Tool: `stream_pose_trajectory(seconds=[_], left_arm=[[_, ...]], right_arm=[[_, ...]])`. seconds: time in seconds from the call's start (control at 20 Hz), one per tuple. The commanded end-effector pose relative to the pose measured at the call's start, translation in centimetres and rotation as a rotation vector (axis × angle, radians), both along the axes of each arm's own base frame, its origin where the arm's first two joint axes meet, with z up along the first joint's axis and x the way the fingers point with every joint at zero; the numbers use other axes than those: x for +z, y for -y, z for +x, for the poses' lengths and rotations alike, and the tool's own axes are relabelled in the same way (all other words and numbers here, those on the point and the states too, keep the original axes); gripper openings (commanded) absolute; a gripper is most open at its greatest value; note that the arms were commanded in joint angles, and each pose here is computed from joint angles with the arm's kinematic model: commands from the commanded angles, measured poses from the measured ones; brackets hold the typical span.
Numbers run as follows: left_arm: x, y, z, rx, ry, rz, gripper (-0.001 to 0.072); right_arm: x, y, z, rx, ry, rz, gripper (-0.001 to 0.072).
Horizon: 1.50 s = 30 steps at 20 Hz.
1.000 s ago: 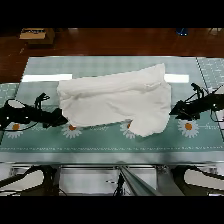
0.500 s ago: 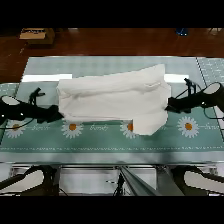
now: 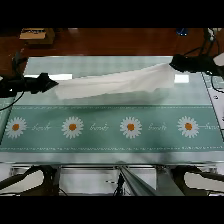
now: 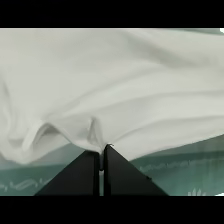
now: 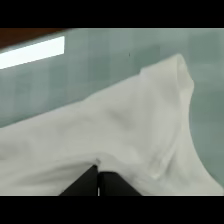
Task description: Fold the shirts.
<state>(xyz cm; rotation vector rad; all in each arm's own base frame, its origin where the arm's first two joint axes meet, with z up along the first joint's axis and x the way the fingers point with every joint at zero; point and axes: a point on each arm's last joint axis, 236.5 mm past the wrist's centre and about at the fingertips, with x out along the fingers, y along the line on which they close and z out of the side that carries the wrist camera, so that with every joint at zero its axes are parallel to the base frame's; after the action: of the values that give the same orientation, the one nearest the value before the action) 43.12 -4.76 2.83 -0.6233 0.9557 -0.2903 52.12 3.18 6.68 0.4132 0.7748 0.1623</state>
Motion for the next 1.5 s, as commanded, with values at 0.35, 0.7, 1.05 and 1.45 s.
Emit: stream_pose_trajectory(seconds=[0.35,0.7,1.05,1.45], left_arm=[[-7.6,-1.5,7.2,0.116,-0.038,0.019,0.0028],[-7.5,-2.5,8.0,0.154,-0.011,0.04,0.0531],[-7.6,-0.5,4.8,0.037,-0.116,-0.041,0.055],[-7.0,1.1,4.0,0.001,-0.147,-0.111,0.0549]], right_arm=[[-9.4,0.1,6.9,-0.121,0.002,0.009,0.0041],[-8.6,0.5,6.9,-0.116,0.019,-0.007,0.0479],[-10.5,10.4,2.7,-0.223,-0.166,-0.084,0.0573],[-14.6,5.2,3.6,-0.177,-0.223,0.405,0.0596]])
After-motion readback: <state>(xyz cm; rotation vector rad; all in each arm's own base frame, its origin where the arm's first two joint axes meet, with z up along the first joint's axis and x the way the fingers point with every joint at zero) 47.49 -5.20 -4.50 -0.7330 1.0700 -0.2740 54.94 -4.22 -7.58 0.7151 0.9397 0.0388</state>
